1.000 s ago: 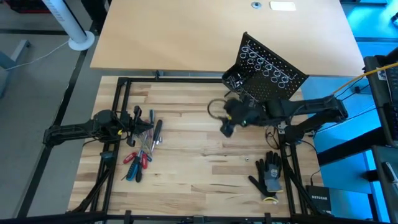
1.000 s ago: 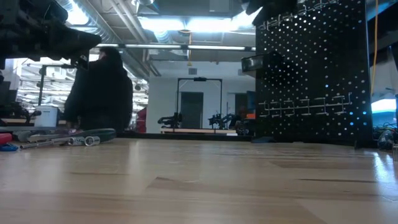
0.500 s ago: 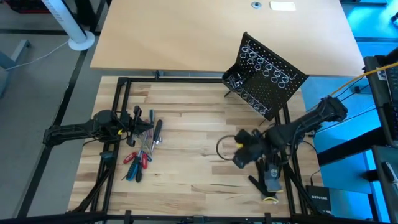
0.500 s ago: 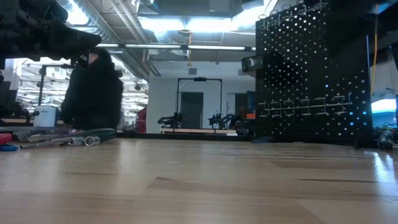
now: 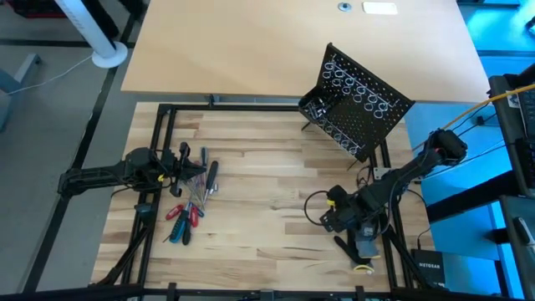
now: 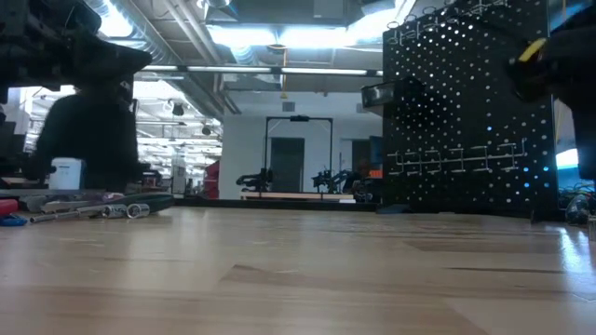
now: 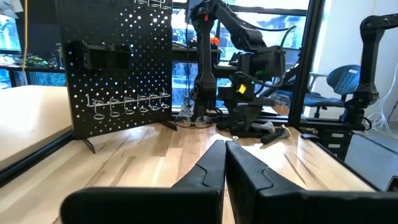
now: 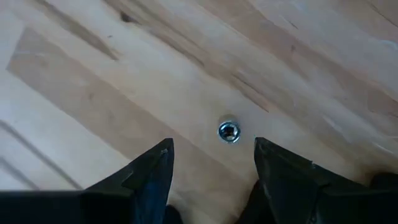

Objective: Hang tools onto peg board
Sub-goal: Put the socket into the black pegboard bin

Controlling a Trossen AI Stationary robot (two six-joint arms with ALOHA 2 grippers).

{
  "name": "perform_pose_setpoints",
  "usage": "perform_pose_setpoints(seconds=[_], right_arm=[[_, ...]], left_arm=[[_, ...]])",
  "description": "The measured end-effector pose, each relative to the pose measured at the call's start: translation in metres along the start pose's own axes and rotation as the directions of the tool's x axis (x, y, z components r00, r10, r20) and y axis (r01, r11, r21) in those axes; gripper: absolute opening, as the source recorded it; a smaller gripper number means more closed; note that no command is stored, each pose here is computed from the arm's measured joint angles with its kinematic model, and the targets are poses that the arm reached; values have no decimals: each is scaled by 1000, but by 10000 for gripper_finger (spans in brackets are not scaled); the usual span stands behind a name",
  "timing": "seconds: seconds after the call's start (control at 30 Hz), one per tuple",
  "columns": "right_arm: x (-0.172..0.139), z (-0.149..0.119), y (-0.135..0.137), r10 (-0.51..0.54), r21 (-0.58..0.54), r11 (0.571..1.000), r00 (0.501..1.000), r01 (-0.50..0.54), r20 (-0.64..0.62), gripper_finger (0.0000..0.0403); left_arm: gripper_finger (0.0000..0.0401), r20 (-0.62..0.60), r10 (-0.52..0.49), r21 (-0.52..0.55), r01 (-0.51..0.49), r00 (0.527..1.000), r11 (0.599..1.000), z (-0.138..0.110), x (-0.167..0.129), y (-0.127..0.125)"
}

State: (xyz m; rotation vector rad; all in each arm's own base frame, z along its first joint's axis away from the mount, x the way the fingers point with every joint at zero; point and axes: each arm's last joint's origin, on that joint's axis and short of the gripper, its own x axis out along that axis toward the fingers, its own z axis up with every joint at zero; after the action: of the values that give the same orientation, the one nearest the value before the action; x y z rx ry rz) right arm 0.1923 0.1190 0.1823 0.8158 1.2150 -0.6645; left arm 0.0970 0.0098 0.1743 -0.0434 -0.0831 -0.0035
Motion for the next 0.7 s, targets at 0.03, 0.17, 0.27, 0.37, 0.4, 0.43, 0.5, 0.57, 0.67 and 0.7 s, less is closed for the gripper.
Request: perform_pose_setpoints(seconds=[0.03, 0.17, 0.27, 0.37, 0.4, 0.43, 0.5, 0.57, 0.67, 0.7], right_arm=[[3, 0, 0, -1, 5, 1000, 1000, 1, 1, 224], [13, -1, 0, -24, 2, 1000, 1000, 24, 1, 224], [21, -2, 2, -51, -5, 999, 999, 51, -5, 224], [29, -4, 2, -87, -13, 996, 996, 87, -10, 224], [31, -4, 2, -98, -16, 995, 995, 98, -10, 224], [33, -4, 2, -107, -17, 994, 994, 106, -9, 224], [37, -4, 2, -123, -20, 992, 992, 123, -2, 224], [40, -5, 2, -137, -22, 990, 991, 137, -3, 224], [46, -6, 4, -139, -23, 990, 990, 139, -12, 224], [46, -6, 5, -140, -27, 990, 990, 139, -15, 224]], left_arm=[[1, -1, 0, 0, 0, 1000, 1000, 0, 0, 0], [1, -1, 0, 0, 0, 1000, 1000, 0, 0, 0], [1, -1, 0, -8, 0, 1000, 1000, 0, 0, 0], [1, 0, 0, -8, 0, 1000, 1000, 0, 0, 0], [1, -1, 0, -8, 0, 1000, 1000, 0, 0, 0], [1, 0, 0, -8, 0, 1000, 1000, 0, 0, 0], [1, -1, 0, -8, 0, 1000, 1000, 0, 0, 0], [1, -1, 0, -8, 0, 1000, 1000, 0, 0, 0], [1, -1, 0, 0, 0, 1000, 1000, 0, 0, 0], [1, -1, 0, -2, 0, 1000, 1000, 0, 0, 0]])
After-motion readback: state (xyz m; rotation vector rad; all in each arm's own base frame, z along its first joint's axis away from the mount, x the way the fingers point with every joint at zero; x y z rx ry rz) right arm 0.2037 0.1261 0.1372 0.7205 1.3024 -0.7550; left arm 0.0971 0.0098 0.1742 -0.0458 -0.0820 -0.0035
